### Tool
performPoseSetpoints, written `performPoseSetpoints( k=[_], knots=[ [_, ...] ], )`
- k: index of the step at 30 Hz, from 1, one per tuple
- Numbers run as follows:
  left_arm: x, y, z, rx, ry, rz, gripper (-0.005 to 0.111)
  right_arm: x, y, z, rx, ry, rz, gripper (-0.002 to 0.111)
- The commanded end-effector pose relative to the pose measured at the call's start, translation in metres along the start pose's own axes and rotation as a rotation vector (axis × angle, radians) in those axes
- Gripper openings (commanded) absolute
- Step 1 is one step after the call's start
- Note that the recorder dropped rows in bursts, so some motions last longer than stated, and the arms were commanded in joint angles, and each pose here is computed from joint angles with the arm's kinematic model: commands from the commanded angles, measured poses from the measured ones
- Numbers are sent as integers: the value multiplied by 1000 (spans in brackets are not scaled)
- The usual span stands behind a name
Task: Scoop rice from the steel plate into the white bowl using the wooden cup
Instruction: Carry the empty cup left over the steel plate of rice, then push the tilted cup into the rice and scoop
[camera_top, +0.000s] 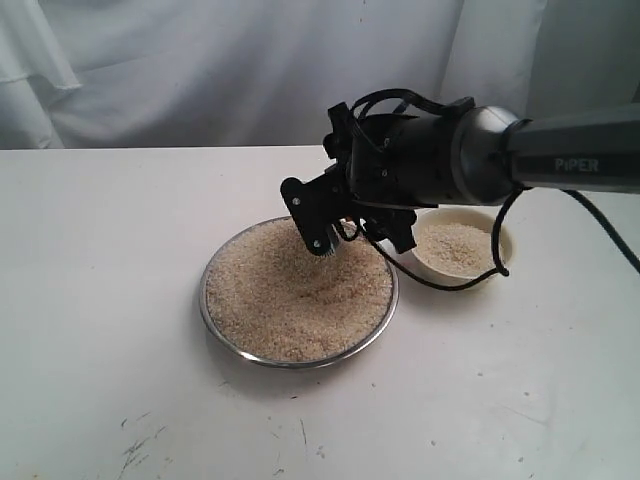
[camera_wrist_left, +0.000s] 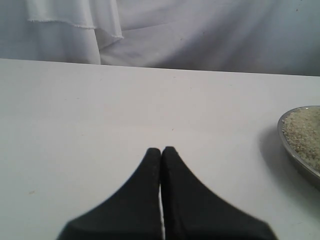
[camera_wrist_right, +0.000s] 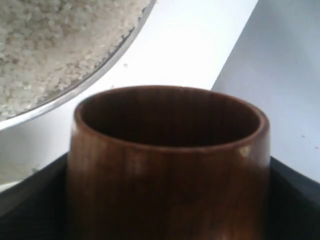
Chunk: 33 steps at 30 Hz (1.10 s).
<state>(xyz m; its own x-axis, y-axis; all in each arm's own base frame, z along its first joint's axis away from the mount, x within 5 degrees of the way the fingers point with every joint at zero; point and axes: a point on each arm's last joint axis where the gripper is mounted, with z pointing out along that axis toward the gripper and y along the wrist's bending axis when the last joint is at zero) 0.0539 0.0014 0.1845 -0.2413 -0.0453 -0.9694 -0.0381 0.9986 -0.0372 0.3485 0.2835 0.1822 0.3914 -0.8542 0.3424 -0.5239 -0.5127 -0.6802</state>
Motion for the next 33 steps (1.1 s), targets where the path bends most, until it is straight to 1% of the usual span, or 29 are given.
performPoseSetpoints(
  k=[1, 6, 16, 20, 25, 28, 33],
  knots=[
    [0, 0, 0, 3, -14, 1, 0, -1, 3, 14, 24, 35, -119, 0],
    [0, 0, 0, 3, -14, 1, 0, -5, 10, 23, 14, 41, -161, 0],
    [0, 0, 0, 3, -14, 1, 0, -7, 7, 22, 44, 46, -219, 0],
    [0, 0, 0, 3, -14, 1, 0, -10, 10, 27, 42, 51, -251, 0],
    [0, 0, 0, 3, -14, 1, 0, -21, 20, 38, 34, 82, -348, 0],
    [0, 0, 0, 3, -14, 1, 0, -29, 24, 40, 36, 72, -380, 0],
    [0, 0, 0, 3, -14, 1, 0, -36, 27, 41, 33, 64, -393, 0]
  ],
)
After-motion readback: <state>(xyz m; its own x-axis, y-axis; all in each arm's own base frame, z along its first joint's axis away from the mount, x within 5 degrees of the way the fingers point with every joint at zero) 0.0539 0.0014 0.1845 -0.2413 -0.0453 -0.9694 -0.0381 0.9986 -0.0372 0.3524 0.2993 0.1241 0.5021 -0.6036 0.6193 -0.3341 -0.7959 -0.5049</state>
